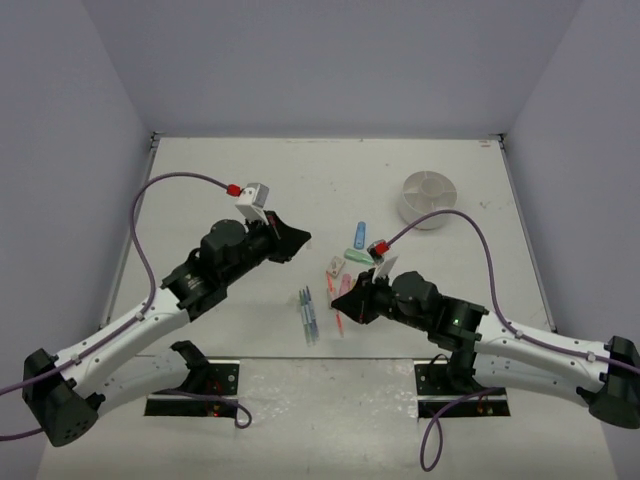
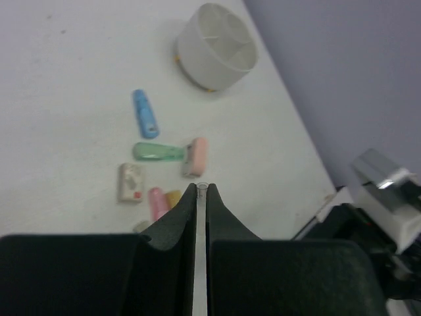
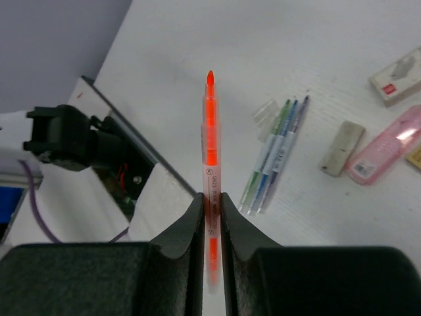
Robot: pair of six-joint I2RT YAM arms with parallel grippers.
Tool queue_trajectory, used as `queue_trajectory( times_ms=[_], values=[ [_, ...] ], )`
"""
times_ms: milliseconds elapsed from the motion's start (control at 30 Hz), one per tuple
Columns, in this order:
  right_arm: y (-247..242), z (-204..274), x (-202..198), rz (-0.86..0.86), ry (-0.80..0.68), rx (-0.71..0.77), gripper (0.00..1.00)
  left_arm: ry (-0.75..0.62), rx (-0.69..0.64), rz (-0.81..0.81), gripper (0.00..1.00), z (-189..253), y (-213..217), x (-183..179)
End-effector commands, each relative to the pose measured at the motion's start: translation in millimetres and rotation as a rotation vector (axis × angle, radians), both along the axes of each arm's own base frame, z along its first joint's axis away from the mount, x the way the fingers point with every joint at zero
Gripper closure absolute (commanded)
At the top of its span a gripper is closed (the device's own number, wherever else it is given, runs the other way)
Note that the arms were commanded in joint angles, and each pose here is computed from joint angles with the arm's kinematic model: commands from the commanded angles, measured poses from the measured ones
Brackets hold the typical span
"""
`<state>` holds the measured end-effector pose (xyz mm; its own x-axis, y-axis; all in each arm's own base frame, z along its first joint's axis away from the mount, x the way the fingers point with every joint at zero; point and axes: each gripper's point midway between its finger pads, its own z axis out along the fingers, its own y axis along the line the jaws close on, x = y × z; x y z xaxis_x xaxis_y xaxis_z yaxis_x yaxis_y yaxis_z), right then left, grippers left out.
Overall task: Sort the stationery into containers
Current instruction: Close the pen cap on the pen.
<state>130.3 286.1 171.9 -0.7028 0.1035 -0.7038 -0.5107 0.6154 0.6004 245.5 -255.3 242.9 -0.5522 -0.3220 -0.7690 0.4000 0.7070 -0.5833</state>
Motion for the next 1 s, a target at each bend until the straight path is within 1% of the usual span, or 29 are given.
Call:
queue_trajectory(
  times_ms=[0,100,200,300,433,667,967],
  values=[
    [28.7,72.5,-30.4,0.227,-0.106,0.302,1.0,-0.131,-0.338,-0.177,1.0,72.1,-24.6,-28.3],
    [26.9,85.6,-35.8,0.249,-0.122,0.34,1.0,-0.153,-0.388,-0.237,1.0,83.6,-27.9,-40.2],
    [20.8,92.7,-30.3,0.206,-0.136,0.345,1.0,-0.157,-0.416,-0.292,1.0,85.8,-32.0,-48.9],
    [15.3,87.2,-19.9,0.136,-0.122,0.304,1.0,-0.152,-0.441,-0.313,1.0,84.2,-33.1,-53.5],
    [11.8,84.0,-16.1,0.108,-0.119,0.283,1.0,-0.143,-0.473,-0.329,1.0,78.8,-32.3,-58.8],
    [8.1,87.6,-13.9,0.091,-0.128,0.275,1.0,-0.149,-0.473,-0.326,1.0,81.7,-30.8,-59.8],
    [5.8,90.8,-11.1,0.071,-0.131,0.27,1.0,-0.119,-0.453,-0.322,1.0,69.3,-34.2,-56.2]
  ],
)
